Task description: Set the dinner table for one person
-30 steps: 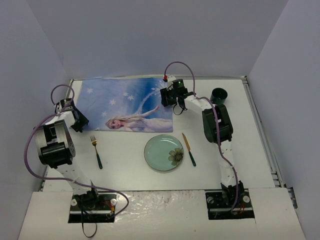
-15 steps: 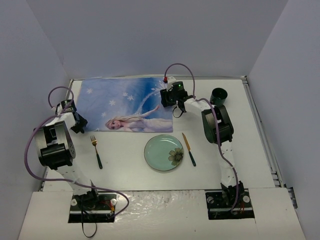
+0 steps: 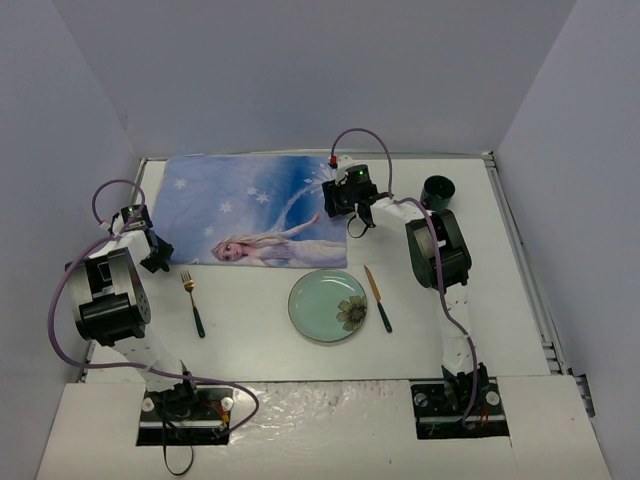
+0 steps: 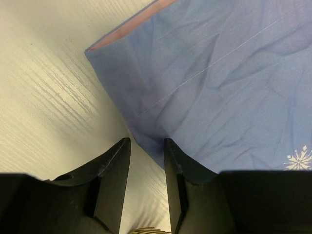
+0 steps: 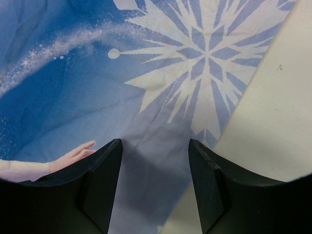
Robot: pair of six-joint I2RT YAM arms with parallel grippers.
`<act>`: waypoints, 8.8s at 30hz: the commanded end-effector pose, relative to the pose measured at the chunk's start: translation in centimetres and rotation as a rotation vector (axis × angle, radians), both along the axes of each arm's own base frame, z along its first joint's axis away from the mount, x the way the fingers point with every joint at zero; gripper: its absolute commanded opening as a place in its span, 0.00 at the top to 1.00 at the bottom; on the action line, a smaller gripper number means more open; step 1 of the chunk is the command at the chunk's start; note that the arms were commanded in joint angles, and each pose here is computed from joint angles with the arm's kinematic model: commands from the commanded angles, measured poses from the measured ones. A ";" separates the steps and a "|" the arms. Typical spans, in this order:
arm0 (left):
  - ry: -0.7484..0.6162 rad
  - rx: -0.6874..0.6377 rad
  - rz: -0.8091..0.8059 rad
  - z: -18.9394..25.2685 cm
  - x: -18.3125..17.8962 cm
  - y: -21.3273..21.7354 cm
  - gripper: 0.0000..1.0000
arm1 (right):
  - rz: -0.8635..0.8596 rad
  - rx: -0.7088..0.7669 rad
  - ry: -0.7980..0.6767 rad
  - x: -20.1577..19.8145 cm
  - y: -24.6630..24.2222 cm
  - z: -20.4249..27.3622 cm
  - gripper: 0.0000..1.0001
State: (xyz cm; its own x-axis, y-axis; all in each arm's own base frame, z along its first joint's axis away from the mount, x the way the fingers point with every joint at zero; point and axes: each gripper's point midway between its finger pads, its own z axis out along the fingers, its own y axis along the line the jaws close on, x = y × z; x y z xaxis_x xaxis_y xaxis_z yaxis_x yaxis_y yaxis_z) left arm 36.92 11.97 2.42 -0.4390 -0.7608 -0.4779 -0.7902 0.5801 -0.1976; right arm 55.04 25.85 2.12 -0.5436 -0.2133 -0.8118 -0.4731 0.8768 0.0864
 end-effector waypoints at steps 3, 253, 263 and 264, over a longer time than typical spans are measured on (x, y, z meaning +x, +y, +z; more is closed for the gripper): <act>0.221 -0.065 0.042 -3.1 -6.2 -1.4 0.70 | -0.015 0.017 -0.069 1.5 -0.3 4.3 0.46; -0.964 -0.659 -0.499 19.4 7.4 -14.3 1.00 | -0.064 0.388 -0.315 -24.0 -8.9 27.9 0.00; -0.956 -0.666 -0.490 16.9 10.3 -13.4 1.00 | -0.055 0.367 -0.298 -23.3 -8.6 27.2 0.00; -0.954 -0.667 -0.489 16.7 10.4 -13.4 1.00 | -0.054 0.366 -0.297 -23.3 -8.6 27.2 0.00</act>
State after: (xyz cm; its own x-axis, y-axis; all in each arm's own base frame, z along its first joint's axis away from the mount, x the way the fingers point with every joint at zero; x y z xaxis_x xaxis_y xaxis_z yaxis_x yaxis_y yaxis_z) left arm 44.26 -1.40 9.88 -0.4720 -0.8696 -0.1451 -0.2452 0.2876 -0.9258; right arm 30.52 17.10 25.68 -0.3783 0.1152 -0.9185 -0.4521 0.8428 0.2919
